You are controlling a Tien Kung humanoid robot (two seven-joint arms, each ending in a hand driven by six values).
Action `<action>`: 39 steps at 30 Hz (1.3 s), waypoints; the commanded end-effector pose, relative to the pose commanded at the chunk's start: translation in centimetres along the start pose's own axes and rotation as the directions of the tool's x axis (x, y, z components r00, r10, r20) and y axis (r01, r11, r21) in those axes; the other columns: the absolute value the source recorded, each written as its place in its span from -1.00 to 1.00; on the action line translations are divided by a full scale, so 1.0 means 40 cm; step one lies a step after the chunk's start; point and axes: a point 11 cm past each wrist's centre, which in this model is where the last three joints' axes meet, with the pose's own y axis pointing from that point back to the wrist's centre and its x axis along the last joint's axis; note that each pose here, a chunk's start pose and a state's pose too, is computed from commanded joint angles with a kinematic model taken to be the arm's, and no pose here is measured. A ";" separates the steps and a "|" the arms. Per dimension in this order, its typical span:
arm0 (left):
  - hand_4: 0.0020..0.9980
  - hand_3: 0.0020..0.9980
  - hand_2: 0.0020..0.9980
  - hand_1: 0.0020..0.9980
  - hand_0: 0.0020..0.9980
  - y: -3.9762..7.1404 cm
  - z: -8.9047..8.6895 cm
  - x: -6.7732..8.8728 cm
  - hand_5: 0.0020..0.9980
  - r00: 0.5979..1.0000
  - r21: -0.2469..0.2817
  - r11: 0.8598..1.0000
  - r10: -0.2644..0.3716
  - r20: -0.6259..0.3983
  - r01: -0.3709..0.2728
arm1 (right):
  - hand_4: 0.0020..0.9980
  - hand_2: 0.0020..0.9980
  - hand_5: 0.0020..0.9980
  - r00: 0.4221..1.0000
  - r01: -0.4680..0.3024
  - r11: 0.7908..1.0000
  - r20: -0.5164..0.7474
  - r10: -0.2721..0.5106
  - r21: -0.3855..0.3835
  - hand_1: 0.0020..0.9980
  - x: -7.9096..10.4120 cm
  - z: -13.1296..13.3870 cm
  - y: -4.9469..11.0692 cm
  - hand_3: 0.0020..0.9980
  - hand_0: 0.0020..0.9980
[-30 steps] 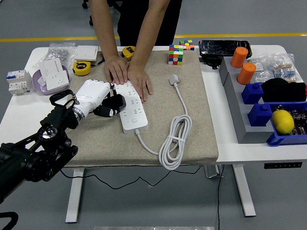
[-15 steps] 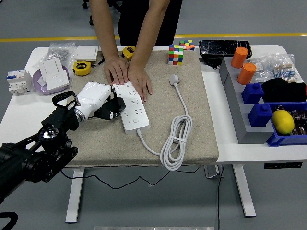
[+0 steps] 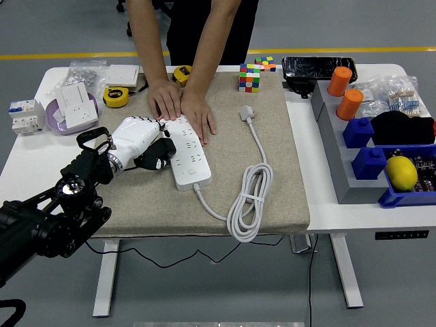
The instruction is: Pick up the plug,place it near the board,insert it into the board,press the button
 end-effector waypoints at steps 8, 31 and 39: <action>0.63 0.75 0.70 0.69 0.51 -0.002 0.003 0.013 -0.44 1.000 -0.004 1.000 -0.011 -0.016 0.011 | 0.76 0.23 0.22 1.000 0.000 1.000 0.002 0.000 0.001 0.17 0.001 -0.001 0.000 0.07 0.24; 1.00 0.86 0.85 0.84 0.59 0.018 0.038 0.102 0.09 0.993 -0.046 0.996 0.074 -0.093 -0.078 | 0.73 0.22 0.18 1.000 -0.002 1.000 0.007 0.002 -0.001 0.17 0.000 0.000 0.000 0.07 0.25; 1.00 0.86 0.88 0.93 0.75 0.097 0.061 0.140 0.37 0.819 0.050 0.967 0.240 -0.521 -0.251 | 0.73 0.22 0.18 1.000 0.000 1.000 0.004 0.000 -0.010 0.17 -0.005 0.013 0.000 0.07 0.25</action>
